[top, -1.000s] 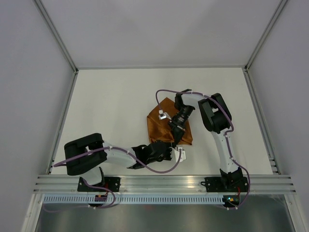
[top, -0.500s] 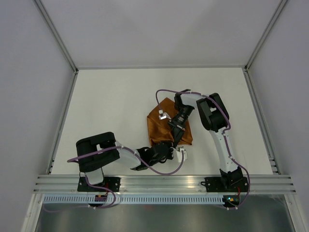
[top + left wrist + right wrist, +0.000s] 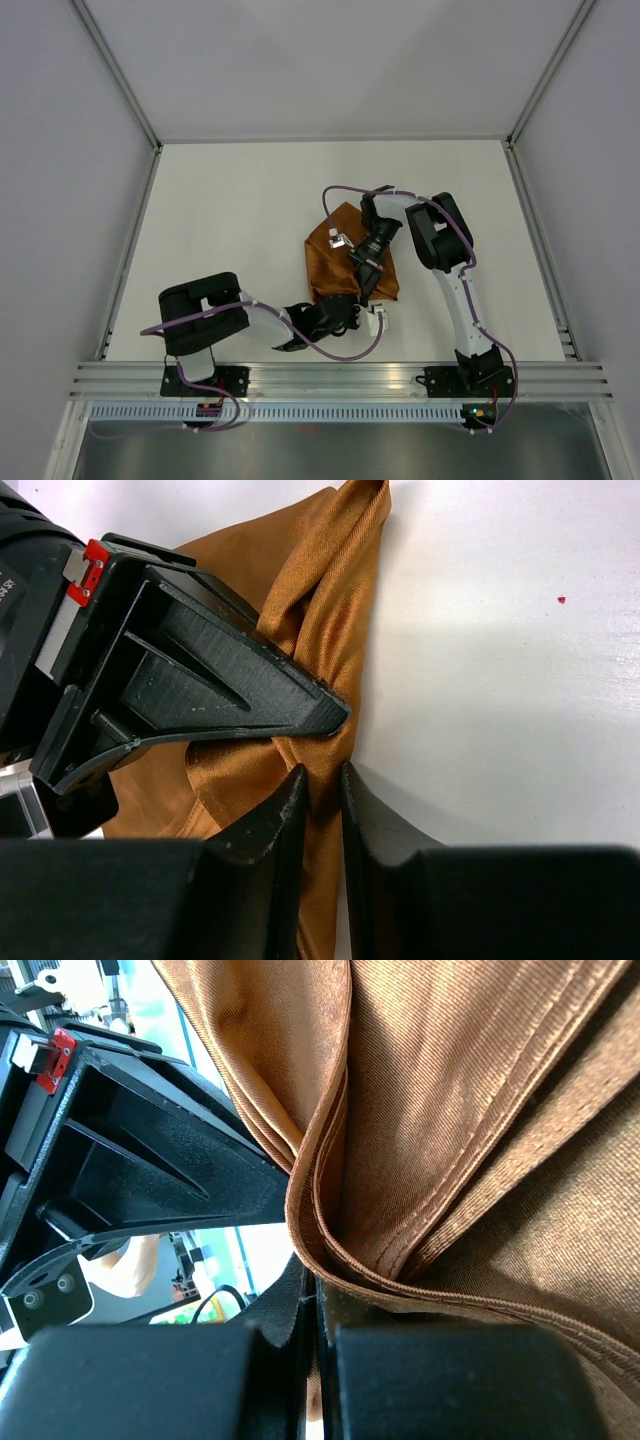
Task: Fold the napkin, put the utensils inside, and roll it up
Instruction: Roll the napkin with the utensil
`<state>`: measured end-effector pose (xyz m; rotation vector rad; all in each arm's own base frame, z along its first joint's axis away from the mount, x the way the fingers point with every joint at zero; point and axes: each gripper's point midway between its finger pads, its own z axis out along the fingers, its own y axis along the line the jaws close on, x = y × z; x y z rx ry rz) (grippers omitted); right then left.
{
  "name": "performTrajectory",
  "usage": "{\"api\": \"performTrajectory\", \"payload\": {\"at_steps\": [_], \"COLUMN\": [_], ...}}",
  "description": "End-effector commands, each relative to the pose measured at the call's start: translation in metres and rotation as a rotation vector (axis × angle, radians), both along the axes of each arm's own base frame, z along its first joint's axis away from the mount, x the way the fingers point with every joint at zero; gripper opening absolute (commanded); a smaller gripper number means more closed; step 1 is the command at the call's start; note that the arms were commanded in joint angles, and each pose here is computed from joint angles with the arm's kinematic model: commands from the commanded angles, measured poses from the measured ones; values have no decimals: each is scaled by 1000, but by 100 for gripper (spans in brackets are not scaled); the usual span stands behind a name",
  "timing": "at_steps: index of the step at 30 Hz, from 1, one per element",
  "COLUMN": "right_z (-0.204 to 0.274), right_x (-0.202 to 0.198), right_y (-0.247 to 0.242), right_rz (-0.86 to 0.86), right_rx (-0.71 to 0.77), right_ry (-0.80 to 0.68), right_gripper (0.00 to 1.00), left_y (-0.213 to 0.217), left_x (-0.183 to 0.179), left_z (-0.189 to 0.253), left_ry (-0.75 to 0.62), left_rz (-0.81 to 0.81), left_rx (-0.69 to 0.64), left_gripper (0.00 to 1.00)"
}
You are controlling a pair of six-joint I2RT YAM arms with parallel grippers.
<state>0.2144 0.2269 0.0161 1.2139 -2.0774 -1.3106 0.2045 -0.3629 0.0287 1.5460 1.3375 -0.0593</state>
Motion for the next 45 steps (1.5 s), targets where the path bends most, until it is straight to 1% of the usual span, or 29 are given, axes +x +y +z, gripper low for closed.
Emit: {"api": "performTrajectory", "payload": {"at_steps": [1,7,8,10,11,12,14,15,17,18,21,27,32,37,41,45], "right_z": [-51,-50,-49,-47,-46,-44,-39,-35,-29,-23,-13,9,24,41,53,73], "right_x": [23,21,21,22,22,23,25,28,31,33,40,58,70,90,113,137], "right_y": [-12,-12,-12,-11,-10,-9,-7,-6,-4,-3,-1,1,0,-8,-19,-41], "right_rz": [105,106,101,102,99,94,85,79,71,63,46,-13,-54,-127,-197,-284], "right_rx": [20,24,27,34,40,43,50,56,63,72,76,77,80,70,85,109], "right_ry": [-171,-159,-157,-162,-166,-166,-180,-194,-208,-216,-240,-319,-368,-438,-533,-631], "right_gripper": [1,1,1,4,7,14,23,29,36,41,47,53,54,55,55,55], "left_y": [-11,-9,-10,-9,-9,-9,-9,-7,-7,-6,-4,-2,-2,-1,1,3], "left_x": [1,-3,-3,-6,-7,-8,-8,-10,-10,-12,-13,-13,-16,-14,-9,-4], "left_z": [4,-3,-2,-6,-6,-7,-6,-9,-9,-12,-13,-11,-11,-8,-4,2], "left_ry": [-11,42,50,71,88,106,121,150,182,201,237,295,321,363,426,483], "left_rz": [-44,-60,-62,-69,-70,-75,-78,-79,-74,-81,-78,-72,-82,-76,-62,-55], "left_rx": [14,35,34,44,37,39,34,36,32,37,27,-2,-15,-48,-79,-111], "left_gripper": [24,12,5,2,2,2,2,2,2,2,2,2,2,2,2,2]}}
